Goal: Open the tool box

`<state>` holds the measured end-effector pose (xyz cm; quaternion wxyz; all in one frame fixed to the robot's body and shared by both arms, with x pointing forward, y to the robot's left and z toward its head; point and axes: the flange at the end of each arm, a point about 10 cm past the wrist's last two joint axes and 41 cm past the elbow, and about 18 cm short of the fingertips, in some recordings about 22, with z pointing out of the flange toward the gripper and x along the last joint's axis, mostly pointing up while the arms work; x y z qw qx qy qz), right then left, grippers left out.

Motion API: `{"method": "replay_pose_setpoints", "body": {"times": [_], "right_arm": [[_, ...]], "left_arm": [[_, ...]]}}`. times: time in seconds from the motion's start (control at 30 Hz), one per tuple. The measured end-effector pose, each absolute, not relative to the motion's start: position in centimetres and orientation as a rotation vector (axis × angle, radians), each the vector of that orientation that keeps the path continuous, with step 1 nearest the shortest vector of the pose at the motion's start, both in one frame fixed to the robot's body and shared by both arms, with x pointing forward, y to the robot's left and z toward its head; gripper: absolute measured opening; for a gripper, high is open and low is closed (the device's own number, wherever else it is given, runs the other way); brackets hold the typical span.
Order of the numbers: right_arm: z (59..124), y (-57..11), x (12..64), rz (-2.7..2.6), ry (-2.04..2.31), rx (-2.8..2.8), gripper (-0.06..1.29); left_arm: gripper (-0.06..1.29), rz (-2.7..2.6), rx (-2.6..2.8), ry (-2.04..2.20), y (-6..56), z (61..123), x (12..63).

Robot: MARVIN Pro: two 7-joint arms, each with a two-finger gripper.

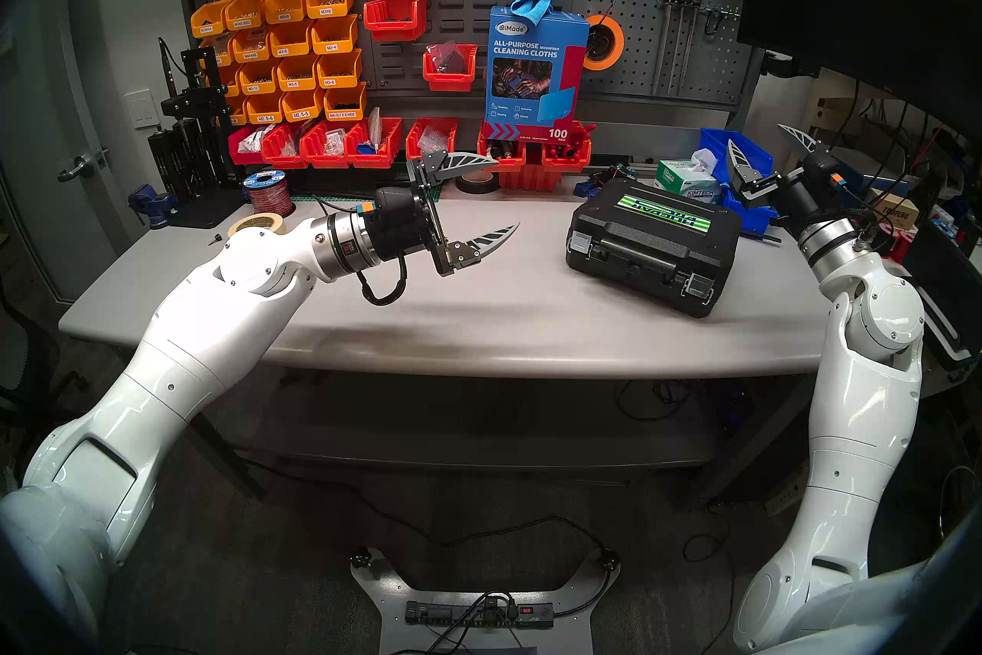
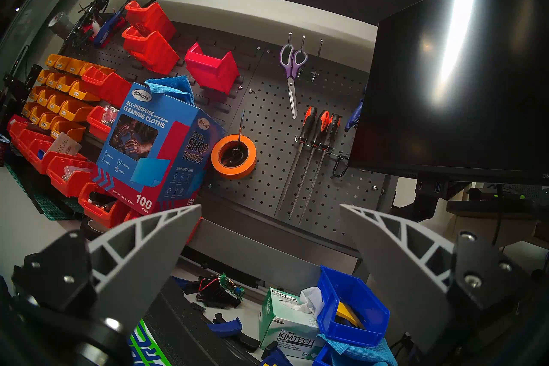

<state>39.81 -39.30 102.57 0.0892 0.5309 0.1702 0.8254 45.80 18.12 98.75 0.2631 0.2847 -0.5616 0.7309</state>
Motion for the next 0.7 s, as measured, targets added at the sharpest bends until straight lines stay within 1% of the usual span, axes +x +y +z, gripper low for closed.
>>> {"method": "replay_pose_setpoints", "body": {"times": [0.33,0.7], "right_arm": [[102.6,-39.3,39.8,2.456,0.507,1.579,1.21],[102.6,-39.3,39.8,2.456,0.507,1.578,1.21]], "left_arm": [[1.24,1.856,0.565,-1.670,15.2,98.8,45.8],[1.24,2.095,0.406,-1.624,12.4,100.2,48.1]]}}
